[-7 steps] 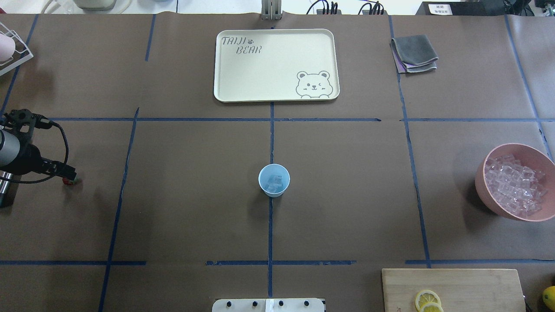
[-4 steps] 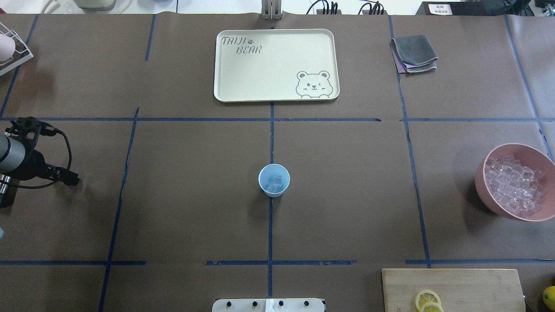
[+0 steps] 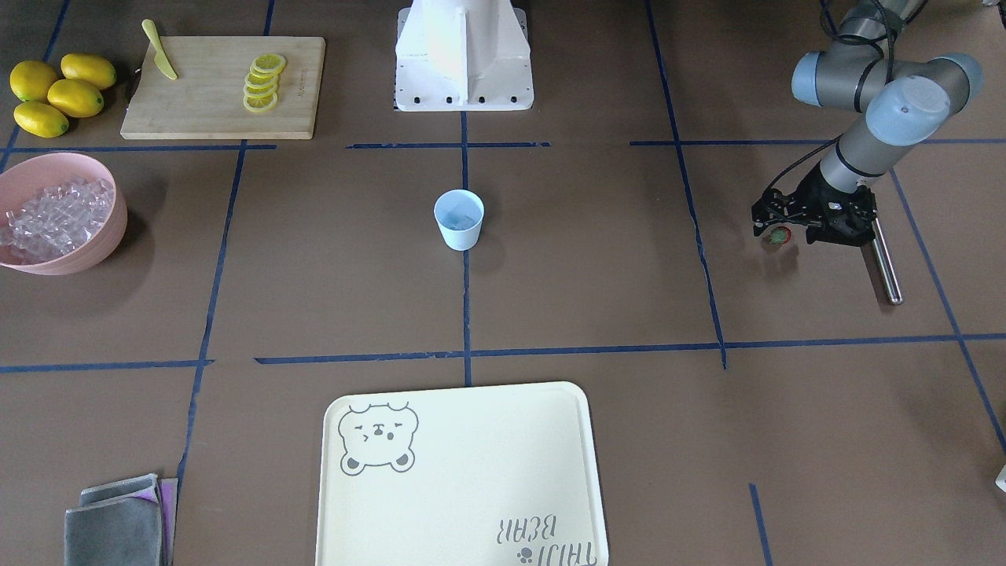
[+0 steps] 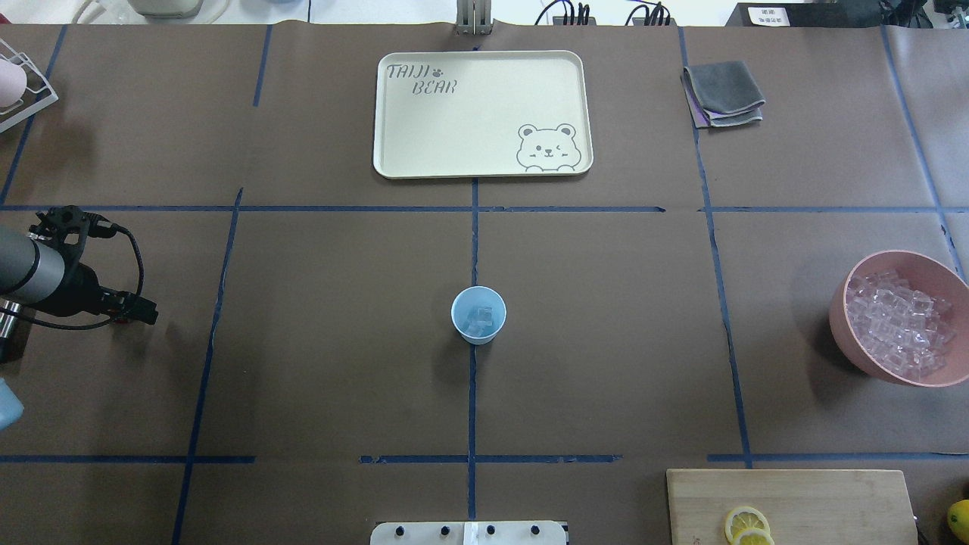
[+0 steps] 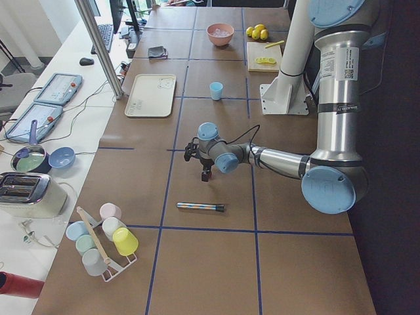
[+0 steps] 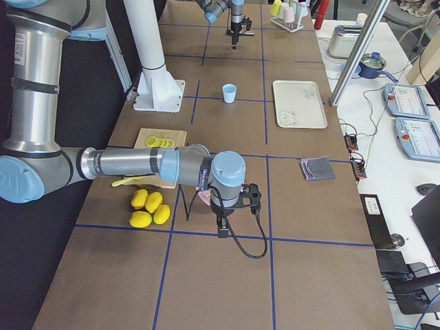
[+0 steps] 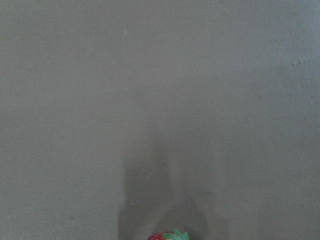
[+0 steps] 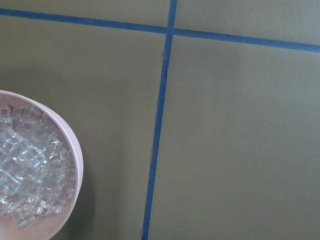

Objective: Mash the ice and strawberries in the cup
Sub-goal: 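Close the left gripper on the strawberry and lift it, then carry the strawberry with the left gripper toward the cup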

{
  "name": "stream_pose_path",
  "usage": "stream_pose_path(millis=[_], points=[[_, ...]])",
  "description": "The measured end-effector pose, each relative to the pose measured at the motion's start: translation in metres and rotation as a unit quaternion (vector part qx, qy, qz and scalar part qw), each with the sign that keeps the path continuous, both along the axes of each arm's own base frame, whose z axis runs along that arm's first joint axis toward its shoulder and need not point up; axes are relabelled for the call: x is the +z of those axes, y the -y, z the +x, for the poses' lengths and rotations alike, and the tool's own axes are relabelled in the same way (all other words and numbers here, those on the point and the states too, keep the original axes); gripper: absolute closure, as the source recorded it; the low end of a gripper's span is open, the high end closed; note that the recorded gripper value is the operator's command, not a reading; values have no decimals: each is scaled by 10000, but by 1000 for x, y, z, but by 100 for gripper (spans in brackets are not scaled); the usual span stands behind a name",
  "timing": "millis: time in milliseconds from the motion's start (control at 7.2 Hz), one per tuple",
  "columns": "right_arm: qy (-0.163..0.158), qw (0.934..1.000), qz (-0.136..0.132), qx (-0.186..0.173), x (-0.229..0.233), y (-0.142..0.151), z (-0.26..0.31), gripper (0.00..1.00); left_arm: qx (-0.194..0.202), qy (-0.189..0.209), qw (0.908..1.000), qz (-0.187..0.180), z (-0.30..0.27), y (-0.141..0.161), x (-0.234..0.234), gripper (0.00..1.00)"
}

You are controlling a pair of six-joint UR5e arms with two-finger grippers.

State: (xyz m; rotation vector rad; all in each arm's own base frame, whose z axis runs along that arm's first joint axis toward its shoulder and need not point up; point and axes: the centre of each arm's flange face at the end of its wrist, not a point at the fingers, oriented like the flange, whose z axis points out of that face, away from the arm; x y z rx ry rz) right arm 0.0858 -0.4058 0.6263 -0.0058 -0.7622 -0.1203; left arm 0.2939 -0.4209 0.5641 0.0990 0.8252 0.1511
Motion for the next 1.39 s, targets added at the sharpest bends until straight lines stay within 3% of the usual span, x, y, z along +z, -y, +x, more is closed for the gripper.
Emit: stream_pose_path(millis=[139,278,417,694,972,1389], points=[[-1,10000,-4,0,0,0,0,0,-3,5,10000,-8,1,-1,0,14],[-1,10000,-3,-3,0,0,0,1,-8,4,10000,-9,1,-1,-1,65],[0,10000,0,-2,0,0,0,1,-11,7,10000,-18,1,-2,0,90],[1,10000,5,5,-1,0,0,1,-19,3,10000,-20,-2,-3,-1,98],[3,10000,15,16,-3,0,0,1,-39,-62,10000,57,-9,-7,-14,99],[3,10000,17,25,-4,0,0,0,-83,-202,9995,208,-13,-7,-75,98]])
